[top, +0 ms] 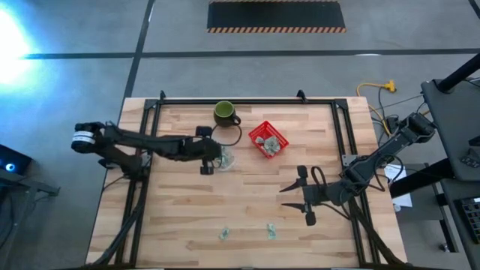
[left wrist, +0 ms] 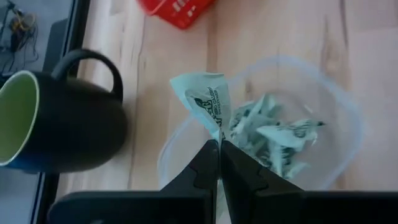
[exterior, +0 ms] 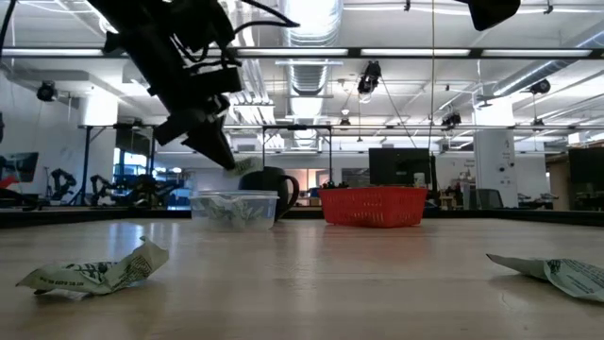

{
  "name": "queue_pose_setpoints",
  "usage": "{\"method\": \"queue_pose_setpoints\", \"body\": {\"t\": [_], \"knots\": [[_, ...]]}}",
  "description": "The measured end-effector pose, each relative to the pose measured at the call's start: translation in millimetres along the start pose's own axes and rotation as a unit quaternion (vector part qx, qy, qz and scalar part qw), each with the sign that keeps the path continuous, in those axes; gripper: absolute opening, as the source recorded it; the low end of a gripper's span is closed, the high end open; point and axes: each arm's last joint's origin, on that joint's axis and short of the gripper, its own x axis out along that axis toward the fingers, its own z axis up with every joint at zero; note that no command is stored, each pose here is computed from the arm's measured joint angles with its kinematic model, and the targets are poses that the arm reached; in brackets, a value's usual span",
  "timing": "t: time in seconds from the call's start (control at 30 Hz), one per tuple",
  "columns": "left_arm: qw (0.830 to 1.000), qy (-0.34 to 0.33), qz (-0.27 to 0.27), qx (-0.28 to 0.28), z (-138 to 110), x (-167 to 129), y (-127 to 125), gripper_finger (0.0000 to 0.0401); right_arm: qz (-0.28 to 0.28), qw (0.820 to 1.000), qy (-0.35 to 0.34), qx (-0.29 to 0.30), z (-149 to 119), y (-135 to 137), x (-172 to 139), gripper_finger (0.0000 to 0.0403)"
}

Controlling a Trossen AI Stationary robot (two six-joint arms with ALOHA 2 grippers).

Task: Pick and place items into bin
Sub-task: Put the stevia packet into the transparent bin, then put the stevia packet into the red bin

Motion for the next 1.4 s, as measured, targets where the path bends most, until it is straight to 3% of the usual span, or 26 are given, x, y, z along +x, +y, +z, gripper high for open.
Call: {"method": "queue_pose_setpoints", "body": {"t": [0.2, 0.43, 0.57, 0.77, 0.97, 1.2, 1.4], "knots": [[0.999, 0.026, -0.027, 0.020, -6.5, 5.4, -2.7, 0.0010, 0.000, 1.000, 0.000, -0.002, 0.0, 0.0, 0.0, 0.0185], [0.999, 0.026, -0.029, 0.019, -6.0, 6.0, -2.8, 0.0084, 0.000, 1.000, 0.000, 0.000, -0.3, 0.0, 0.0, 0.0185], [0.999, 0.021, -0.029, 0.002, -2.2, -0.7, -0.5, 0.0116, -0.002, 0.999, 0.009, 0.033, -4.2, 0.5, 4.7, 0.0185], [0.998, 0.036, -0.043, -0.012, -6.4, -16.5, -5.7, 0.0130, 0.059, 0.994, 0.072, 0.048, -32.8, 19.8, 36.1, 0.0185], [0.997, 0.035, -0.059, -0.033, -15.9, -33.2, -16.8, 0.0130, 0.116, 0.985, 0.115, 0.056, -42.1, 48.8, 72.9, 0.0185], [0.992, 0.010, -0.086, -0.092, -30.7, -50.6, -40.1, 0.0130, 0.097, 0.976, 0.172, 0.092, -52.1, 68.4, 104.7, 0.0185], [0.990, -0.026, -0.102, -0.094, -37.6, -70.6, -53.9, 0.0130, 0.027, 0.955, 0.276, 0.104, -48.1, 73.1, 114.5, 0.0185]]}}
